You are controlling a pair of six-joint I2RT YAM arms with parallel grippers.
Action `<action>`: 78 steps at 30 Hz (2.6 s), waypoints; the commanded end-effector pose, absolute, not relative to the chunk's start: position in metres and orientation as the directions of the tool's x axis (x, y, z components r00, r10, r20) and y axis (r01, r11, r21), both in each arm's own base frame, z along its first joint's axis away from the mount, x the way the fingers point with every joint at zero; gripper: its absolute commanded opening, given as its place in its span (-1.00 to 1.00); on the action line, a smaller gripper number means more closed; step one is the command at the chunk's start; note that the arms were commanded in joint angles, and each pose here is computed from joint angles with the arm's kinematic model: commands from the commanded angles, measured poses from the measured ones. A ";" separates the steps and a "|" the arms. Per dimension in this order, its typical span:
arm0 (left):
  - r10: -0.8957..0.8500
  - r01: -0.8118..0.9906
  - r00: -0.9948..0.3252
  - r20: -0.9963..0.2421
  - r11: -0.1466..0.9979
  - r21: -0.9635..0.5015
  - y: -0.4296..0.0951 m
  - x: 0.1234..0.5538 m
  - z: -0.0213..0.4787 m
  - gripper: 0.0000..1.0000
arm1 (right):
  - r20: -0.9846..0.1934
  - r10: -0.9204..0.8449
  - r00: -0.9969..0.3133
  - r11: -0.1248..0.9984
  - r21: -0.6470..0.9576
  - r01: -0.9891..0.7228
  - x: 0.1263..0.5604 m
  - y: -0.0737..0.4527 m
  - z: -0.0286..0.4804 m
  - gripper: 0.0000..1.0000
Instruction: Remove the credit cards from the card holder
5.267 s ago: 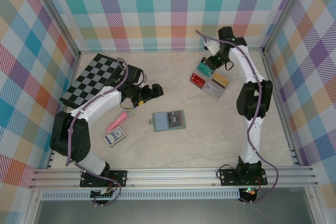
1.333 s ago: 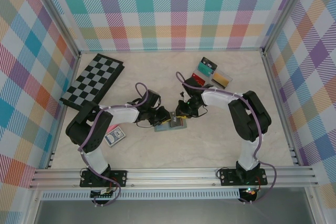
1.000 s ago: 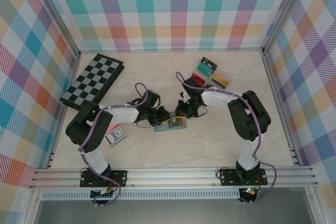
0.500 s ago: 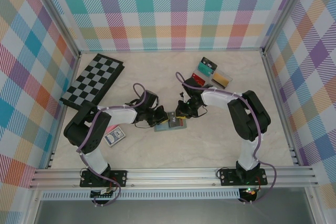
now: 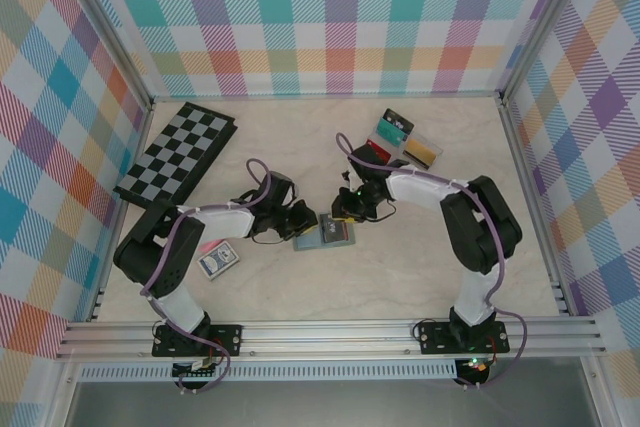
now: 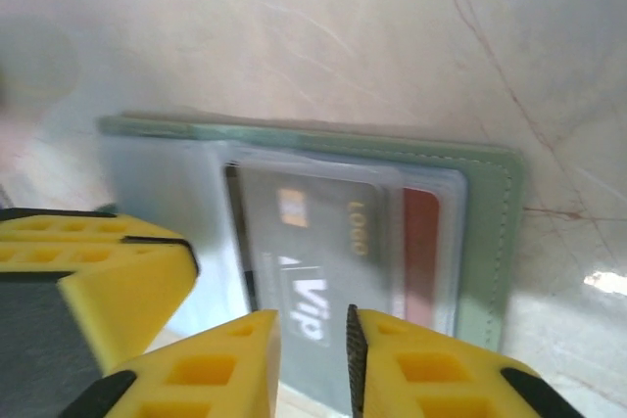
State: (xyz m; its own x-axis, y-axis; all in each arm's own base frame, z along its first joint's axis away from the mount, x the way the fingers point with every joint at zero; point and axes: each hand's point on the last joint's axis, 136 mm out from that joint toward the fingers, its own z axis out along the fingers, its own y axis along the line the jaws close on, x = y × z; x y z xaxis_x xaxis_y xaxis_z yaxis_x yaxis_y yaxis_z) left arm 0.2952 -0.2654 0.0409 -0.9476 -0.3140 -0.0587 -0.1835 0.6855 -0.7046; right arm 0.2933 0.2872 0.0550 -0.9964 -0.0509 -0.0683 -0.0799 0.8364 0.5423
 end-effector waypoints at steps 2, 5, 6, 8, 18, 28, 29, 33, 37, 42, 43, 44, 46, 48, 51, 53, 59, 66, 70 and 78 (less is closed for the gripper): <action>-0.321 -0.148 -0.944 -0.079 0.626 -0.765 -0.270 0.302 0.061 -0.67 | -0.145 -0.040 -0.989 0.829 0.547 -0.114 0.297 0.287 0.076 -0.41; -0.313 -0.152 -0.948 -0.056 0.599 -0.786 -0.276 0.301 0.061 -0.59 | -0.108 -0.032 -0.994 0.868 0.489 -0.081 0.296 0.278 0.060 -0.43; -0.315 -0.157 -0.948 -0.048 0.591 -0.791 -0.277 0.302 0.060 -0.57 | -0.095 -0.031 -0.995 0.877 0.475 -0.073 0.296 0.276 0.055 -0.45; -0.311 -0.165 -0.950 -0.031 0.584 -0.795 -0.279 0.301 0.056 -0.54 | -0.068 -0.035 -0.997 0.884 0.463 -0.062 0.294 0.275 0.047 -0.47; -0.299 -0.205 -0.954 0.018 0.605 -0.769 -0.278 0.297 0.036 -0.51 | -0.029 -0.078 -0.997 0.869 0.488 -0.082 0.291 0.286 0.038 -0.54; -0.285 -0.216 -0.958 0.032 0.647 -0.731 -0.274 0.293 0.023 -0.66 | -0.003 -0.091 -0.996 0.875 0.478 -0.081 0.289 0.288 0.030 -0.67; -0.285 -0.219 -0.958 0.034 0.648 -0.730 -0.273 0.293 0.022 -0.67 | 0.001 -0.090 -0.996 0.877 0.475 -0.079 0.289 0.288 0.030 -0.67; -0.277 -0.212 -0.960 0.035 0.639 -0.739 -0.274 0.292 0.022 -0.70 | 0.017 -0.087 -0.996 0.881 0.467 -0.069 0.288 0.287 0.025 -0.69; -0.270 -0.208 -0.962 0.037 0.641 -0.739 -0.275 0.292 0.020 -0.70 | 0.035 -0.089 -0.995 0.883 0.466 -0.062 0.285 0.288 0.020 -0.69; -0.259 -0.203 -0.965 0.039 0.642 -0.740 -0.275 0.291 0.019 -0.70 | 0.044 -0.088 -0.995 0.880 0.472 -0.057 0.284 0.288 0.017 -0.70; -0.256 -0.201 -0.966 0.040 0.641 -0.741 -0.276 0.291 0.019 -0.71 | 0.044 -0.087 -0.995 0.880 0.472 -0.057 0.284 0.288 0.017 -0.70; -0.255 -0.198 -0.966 0.038 0.640 -0.742 -0.275 0.291 0.020 -0.72 | 0.049 -0.087 -0.995 0.880 0.473 -0.054 0.283 0.288 0.017 -0.70; -0.249 -0.190 -0.968 0.034 0.635 -0.749 -0.277 0.292 0.022 -0.73 | 0.049 -0.086 -0.995 0.878 0.475 -0.053 0.283 0.289 0.017 -0.70; -0.242 -0.178 -0.970 0.029 0.623 -0.762 -0.279 0.293 0.024 -0.74 | 0.054 -0.089 -0.995 0.872 0.487 -0.052 0.282 0.291 0.017 -0.71; -0.234 -0.165 -0.972 0.022 0.613 -0.773 -0.282 0.294 0.028 -0.73 | 0.062 -0.096 -0.993 0.852 0.521 -0.050 0.279 0.296 0.018 -0.72; -0.231 -0.158 -0.973 0.017 0.607 -0.778 -0.283 0.295 0.029 -0.73 | 0.070 -0.100 -0.993 0.838 0.544 -0.046 0.277 0.300 0.020 -0.73; -0.236 -0.157 -0.972 0.013 0.604 -0.781 -0.282 0.296 0.029 -0.73 | 0.082 -0.093 -0.992 0.832 0.554 -0.032 0.275 0.300 0.020 -0.74; -0.257 -0.184 -0.966 0.015 0.650 -0.738 -0.270 0.294 0.020 -0.83 | 0.005 -0.075 -0.997 0.852 0.520 -0.061 0.285 0.293 0.037 -0.71; -0.259 -0.196 -0.966 0.027 0.658 -0.727 -0.267 0.292 0.014 -0.86 | -0.082 -0.039 -0.996 0.886 0.458 -0.073 0.296 0.279 0.053 -0.59; -0.257 -0.201 -0.966 0.035 0.655 -0.728 -0.268 0.292 0.011 -0.86 | -0.052 -0.056 -0.997 0.915 0.398 -0.072 0.295 0.272 0.037 -0.51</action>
